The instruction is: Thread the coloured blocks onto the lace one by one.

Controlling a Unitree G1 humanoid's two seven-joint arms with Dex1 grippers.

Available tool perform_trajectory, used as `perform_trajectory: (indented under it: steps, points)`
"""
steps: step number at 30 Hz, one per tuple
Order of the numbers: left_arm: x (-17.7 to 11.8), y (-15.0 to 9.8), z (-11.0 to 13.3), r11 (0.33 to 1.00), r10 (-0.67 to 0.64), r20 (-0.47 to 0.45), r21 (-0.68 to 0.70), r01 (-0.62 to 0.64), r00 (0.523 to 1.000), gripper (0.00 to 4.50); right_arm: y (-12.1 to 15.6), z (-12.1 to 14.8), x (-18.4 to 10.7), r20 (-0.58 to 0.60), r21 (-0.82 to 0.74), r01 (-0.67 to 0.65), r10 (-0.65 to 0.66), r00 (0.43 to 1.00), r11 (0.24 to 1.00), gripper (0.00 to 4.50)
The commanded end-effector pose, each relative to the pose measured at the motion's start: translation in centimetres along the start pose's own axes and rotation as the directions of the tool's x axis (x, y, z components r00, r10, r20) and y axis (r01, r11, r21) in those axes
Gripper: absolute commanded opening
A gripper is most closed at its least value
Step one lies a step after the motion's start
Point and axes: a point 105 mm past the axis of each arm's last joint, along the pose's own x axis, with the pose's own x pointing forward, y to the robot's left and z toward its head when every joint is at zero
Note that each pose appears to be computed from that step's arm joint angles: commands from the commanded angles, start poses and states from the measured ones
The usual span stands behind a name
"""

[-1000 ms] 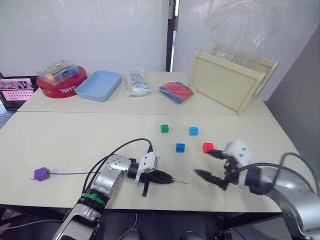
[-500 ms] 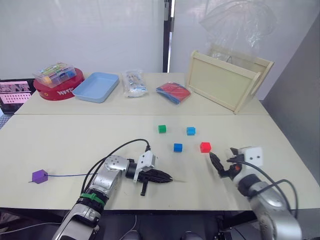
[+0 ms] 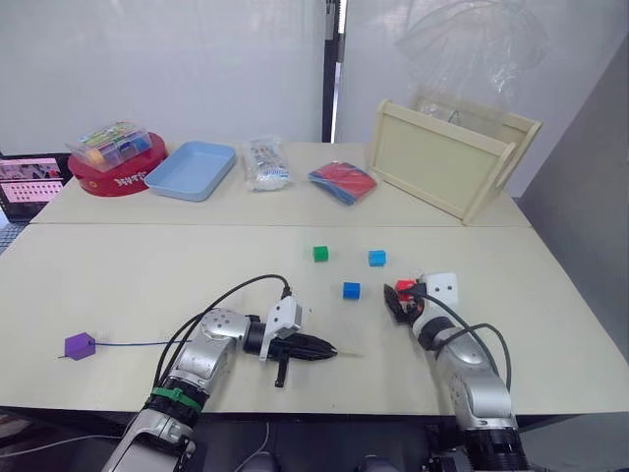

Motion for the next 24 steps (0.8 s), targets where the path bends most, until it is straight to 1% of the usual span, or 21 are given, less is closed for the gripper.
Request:
perform_trajectory:
  steps: [1, 4, 5, 9, 13, 15, 18, 20, 22, 24]
  points:
    - [-0.3, 0.1, 0.9, 1.0, 0.015, 0.028, 0.024, -0.015, 0.999, 0.0, -0.2, 0.7, -0.1, 0.044, 0.019, -0.012, 0.011, 0.999, 1.0, 2.28]
    - [-0.4, 0.2, 1.0, 0.999, 0.023, 0.028, 0.024, -0.024, 0.999, 0.0, 0.3, 0.9, -0.7, 0.049, 0.029, -0.027, 0.026, 0.998, 0.999, 1.26]
    - [-0.4, 0.3, 1.0, 0.999, 0.026, 0.029, 0.025, -0.027, 0.999, 0.0, 0.5, 0.9, -1.0, 0.05, 0.039, -0.035, 0.033, 0.998, 0.999, 1.2]
    - [-0.3, 0.6, 1.2, 0.998, 0.049, 0.045, 0.042, -0.051, 0.998, 0.0, 2.5, 0.2, -3.7, 0.016, 0.108, -0.106, 0.105, 0.994, 0.989, 1.21]
    - [-0.2, 0.7, 1.1, 0.998, 0.051, 0.046, 0.041, -0.053, 0.998, 0.0, 3.7, -0.8, -6.7, -0.055, 0.148, -0.109, 0.118, 0.992, 0.983, 1.21]
    - [-0.1, 0.6, 1.0, 0.998, 0.048, 0.046, 0.038, -0.05, 0.998, 0.0, 4.6, -1.2, -8.0, -0.084, 0.178, -0.129, 0.145, 0.986, 0.976, 1.21]
    - [0.1, 0.5, 0.8, 0.999, 0.034, 0.046, 0.031, -0.036, 0.998, 0.0, 5.4, -1.2, -9.4, -0.101, 0.222, -0.143, 0.169, 0.98, 0.964, 1.21]
    - [0.3, 0.4, 0.6, 0.999, 0.024, 0.046, 0.027, -0.025, 0.999, 0.0, 5.9, -0.9, -9.7, -0.099, 0.255, -0.169, 0.199, 0.975, 0.952, 2.25]
    - [0.6, 0.3, 0.6, 0.999, 0.018, 0.048, 0.027, -0.02, 0.999, 0.0, 6.1, -0.4, -9.8, -0.093, 0.257, -0.199, 0.229, 0.969, 0.946, 2.92]
    - [0.9, 0.3, 0.7, 0.999, 0.013, 0.057, 0.03, -0.014, 0.998, 0.0, 5.9, 0.7, -10.1, -0.077, 0.264, -0.226, 0.254, 0.964, 0.938, 3.56]
